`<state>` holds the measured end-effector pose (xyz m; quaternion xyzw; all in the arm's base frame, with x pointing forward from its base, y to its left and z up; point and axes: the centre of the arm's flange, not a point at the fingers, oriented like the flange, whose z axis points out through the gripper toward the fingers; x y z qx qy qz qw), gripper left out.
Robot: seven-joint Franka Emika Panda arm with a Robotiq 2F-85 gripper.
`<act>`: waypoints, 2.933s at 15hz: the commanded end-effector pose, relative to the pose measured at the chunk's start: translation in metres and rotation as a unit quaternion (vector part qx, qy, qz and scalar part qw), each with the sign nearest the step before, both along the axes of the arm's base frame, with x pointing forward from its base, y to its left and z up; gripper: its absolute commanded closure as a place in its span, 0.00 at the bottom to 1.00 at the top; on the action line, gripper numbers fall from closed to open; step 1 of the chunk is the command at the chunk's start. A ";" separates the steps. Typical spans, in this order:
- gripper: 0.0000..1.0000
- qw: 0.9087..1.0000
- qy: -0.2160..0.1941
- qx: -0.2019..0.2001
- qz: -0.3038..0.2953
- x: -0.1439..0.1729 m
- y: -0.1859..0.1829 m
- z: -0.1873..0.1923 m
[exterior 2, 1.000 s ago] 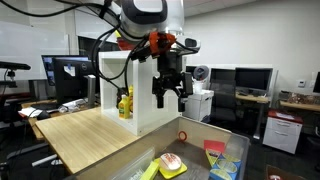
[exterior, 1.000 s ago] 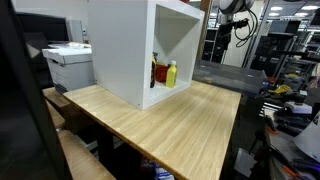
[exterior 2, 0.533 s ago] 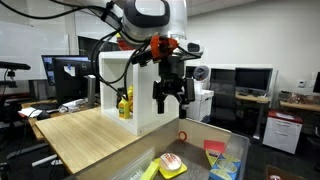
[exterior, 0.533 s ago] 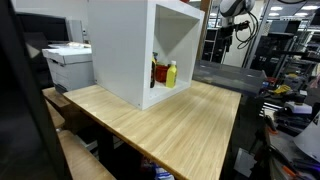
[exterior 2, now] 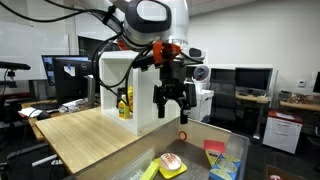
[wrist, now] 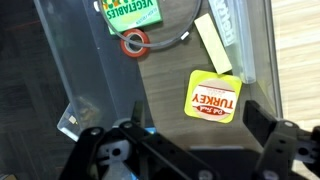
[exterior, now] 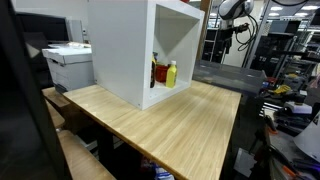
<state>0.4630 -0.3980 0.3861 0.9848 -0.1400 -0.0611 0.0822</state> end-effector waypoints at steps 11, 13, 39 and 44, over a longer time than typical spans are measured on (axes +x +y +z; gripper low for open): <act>0.00 0.998 -0.069 -0.004 -0.012 -0.002 -0.020 -0.021; 0.00 0.997 -0.075 -0.012 -0.010 -0.005 -0.024 -0.024; 0.00 0.990 -0.127 -0.002 0.059 -0.020 0.000 -0.068; 0.00 0.987 -0.145 0.005 0.071 -0.021 0.000 -0.077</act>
